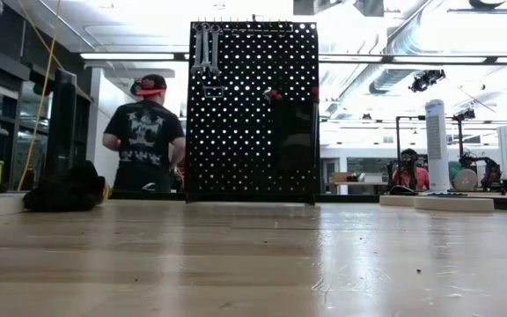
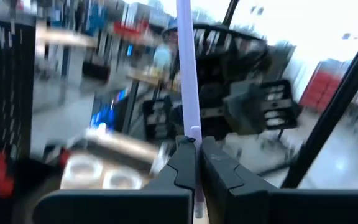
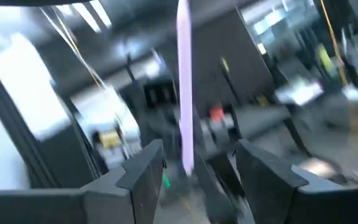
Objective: Hang tools onto peg board
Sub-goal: Put the violet pen into the black bin on the peg board
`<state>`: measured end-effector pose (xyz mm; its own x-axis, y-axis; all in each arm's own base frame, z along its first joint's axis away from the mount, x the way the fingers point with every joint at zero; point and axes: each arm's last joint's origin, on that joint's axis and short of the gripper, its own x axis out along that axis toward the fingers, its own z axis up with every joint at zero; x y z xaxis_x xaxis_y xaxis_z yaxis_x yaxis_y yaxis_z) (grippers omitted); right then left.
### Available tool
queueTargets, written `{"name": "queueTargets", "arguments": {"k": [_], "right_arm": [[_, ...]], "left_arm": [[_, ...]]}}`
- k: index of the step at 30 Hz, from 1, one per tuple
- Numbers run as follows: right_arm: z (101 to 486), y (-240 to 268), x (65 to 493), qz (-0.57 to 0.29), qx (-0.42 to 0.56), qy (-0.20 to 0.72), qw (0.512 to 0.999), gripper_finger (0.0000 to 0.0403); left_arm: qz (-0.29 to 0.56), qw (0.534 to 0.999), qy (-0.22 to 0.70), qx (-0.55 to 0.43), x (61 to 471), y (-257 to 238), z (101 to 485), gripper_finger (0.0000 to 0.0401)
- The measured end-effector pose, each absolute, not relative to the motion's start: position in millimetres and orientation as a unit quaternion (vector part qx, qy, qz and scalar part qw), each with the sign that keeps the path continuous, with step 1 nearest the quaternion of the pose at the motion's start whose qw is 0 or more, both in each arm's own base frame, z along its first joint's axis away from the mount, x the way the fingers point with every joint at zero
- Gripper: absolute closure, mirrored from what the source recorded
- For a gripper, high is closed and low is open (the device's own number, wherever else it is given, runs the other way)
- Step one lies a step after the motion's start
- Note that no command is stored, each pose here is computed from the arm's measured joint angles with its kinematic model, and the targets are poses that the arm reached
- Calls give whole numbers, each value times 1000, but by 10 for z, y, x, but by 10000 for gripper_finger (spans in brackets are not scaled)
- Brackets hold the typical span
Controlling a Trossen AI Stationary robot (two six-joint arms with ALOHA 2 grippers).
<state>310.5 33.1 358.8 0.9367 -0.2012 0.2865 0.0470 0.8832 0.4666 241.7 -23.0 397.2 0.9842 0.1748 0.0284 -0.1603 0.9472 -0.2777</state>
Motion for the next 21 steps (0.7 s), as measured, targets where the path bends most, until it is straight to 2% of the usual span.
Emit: {"name": "queueTargets", "arguments": {"k": [6, 21], "right_arm": [[3719, 182, 3072, -49, 252, -235, 937, 210], [3810, 207, 3111, -47, 257, -204, 943, 210]], "left_arm": [[81, 983, -81, -141, 2504, -210, 4037, 401], [69, 978, -81, -178, 2850, -254, 3839, 401]]}}
